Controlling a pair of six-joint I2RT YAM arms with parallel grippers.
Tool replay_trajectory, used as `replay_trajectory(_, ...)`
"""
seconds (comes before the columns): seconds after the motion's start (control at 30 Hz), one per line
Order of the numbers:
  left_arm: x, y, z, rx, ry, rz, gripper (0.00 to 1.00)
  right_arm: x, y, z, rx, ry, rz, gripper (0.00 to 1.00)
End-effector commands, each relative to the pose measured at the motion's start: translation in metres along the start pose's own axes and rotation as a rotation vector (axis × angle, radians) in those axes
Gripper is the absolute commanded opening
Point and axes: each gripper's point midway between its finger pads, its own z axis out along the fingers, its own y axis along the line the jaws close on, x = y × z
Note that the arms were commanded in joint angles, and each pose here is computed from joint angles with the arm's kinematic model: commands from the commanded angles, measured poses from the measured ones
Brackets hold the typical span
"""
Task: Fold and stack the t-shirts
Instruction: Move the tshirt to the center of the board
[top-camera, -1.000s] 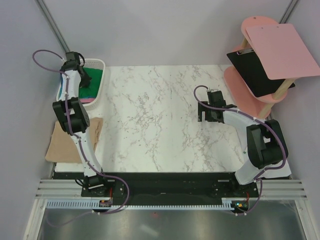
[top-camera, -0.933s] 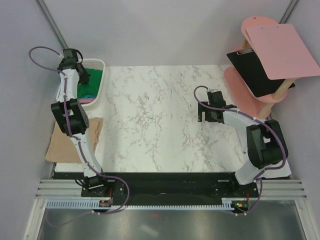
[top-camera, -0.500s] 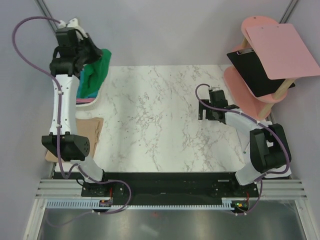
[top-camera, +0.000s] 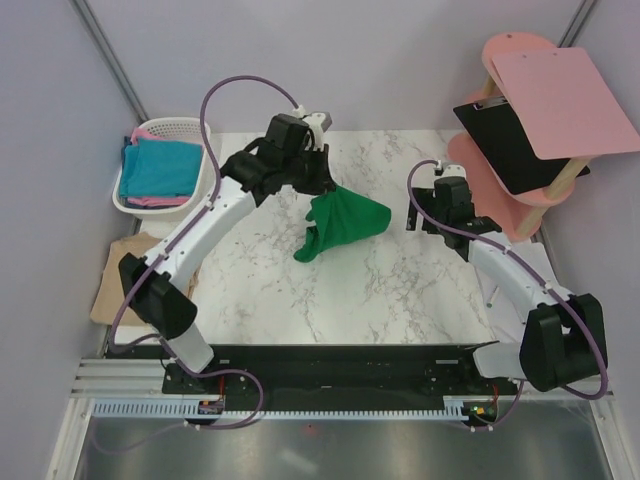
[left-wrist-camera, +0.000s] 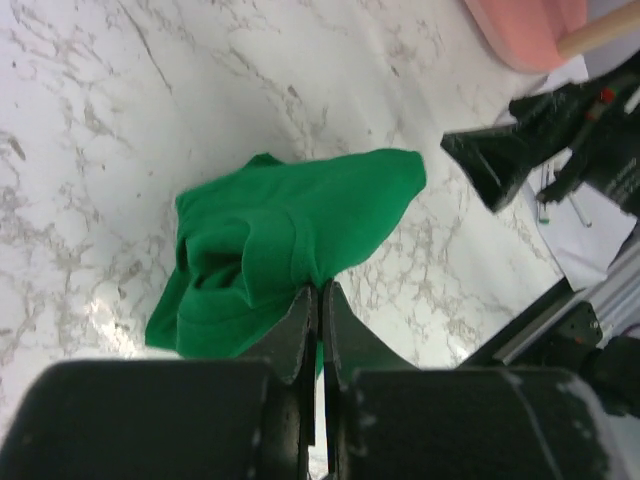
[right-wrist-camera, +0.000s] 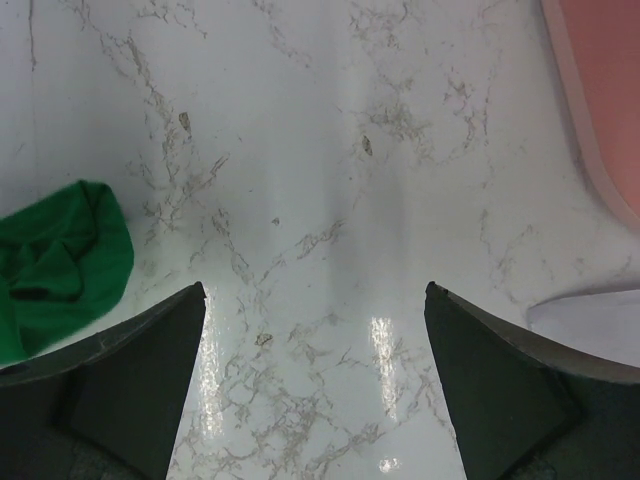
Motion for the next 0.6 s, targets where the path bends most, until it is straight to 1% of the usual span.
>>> replay_trajectory(0.0,-0.024,0.015,-0.054,-0.106,-0.222,-0.004,0.02,0.001,-0.013,-0.011,0.049,-0.024,0.019,0.98)
replay_trajectory(0.03,-0.02,0.025,-0.059,-0.148,-0.233,0.008,0.02,0.003,-0.013,-0.011,0.052,-0.02,0.021,0.98)
replay_trajectory(0.07,-0.005,0.041,-0.053,-0.21,-0.202,0.022,0.02,0.005,-0.013,-0.01,0.051,-0.017,0.022,0.98)
replay_trajectory(0.1,0.003,0.047,-0.053,-0.23,-0.182,0.052,0.02,0.005,-0.012,-0.01,0.046,-0.014,0.023,0.98)
replay_trajectory(0.13,0.011,0.047,-0.052,-0.218,-0.159,0.067,0.02,0.006,-0.012,-0.009,0.043,-0.01,0.027,0.98)
replay_trajectory(0.17,0.028,0.05,-0.048,-0.211,-0.115,0.069,0.02,0.007,-0.011,-0.009,0.04,-0.008,0.029,0.98)
replay_trajectory(0.23,0.056,0.05,-0.041,-0.18,-0.041,0.034,0.02,0.009,-0.007,-0.008,0.02,0.003,0.038,0.98)
replay_trajectory(0.27,0.092,0.047,-0.031,-0.119,0.06,-0.005,0.02,0.009,-0.006,-0.008,0.014,0.003,0.037,0.98)
replay_trajectory(0.33,0.134,0.04,-0.023,-0.071,0.173,-0.125,0.02,0.012,-0.005,-0.006,0.007,0.011,0.04,0.98)
replay_trajectory(0.37,0.178,0.041,-0.017,-0.065,0.281,-0.174,0.02,0.013,-0.004,-0.005,0.005,0.013,0.039,0.98)
replay_trajectory(0.4,0.198,0.04,-0.017,-0.082,0.326,-0.241,0.02,0.015,-0.004,-0.004,0.005,0.019,0.037,0.98)
replay_trajectory(0.43,0.217,0.042,-0.016,-0.11,0.357,-0.258,0.02,0.016,-0.003,-0.003,-0.001,0.025,0.037,0.98)
replay_trajectory(0.47,0.255,0.043,-0.018,-0.134,0.435,-0.255,0.02,0.017,-0.002,-0.002,-0.005,0.028,0.038,0.98)
replay_trajectory(0.53,0.273,0.044,-0.025,-0.175,0.436,-0.268,0.16,0.019,-0.001,0.0,-0.009,0.036,0.039,0.98)
replay_trajectory(0.57,0.287,0.046,-0.031,-0.187,0.448,-0.26,0.52,0.02,0.0,0.001,-0.013,0.039,0.038,0.98)
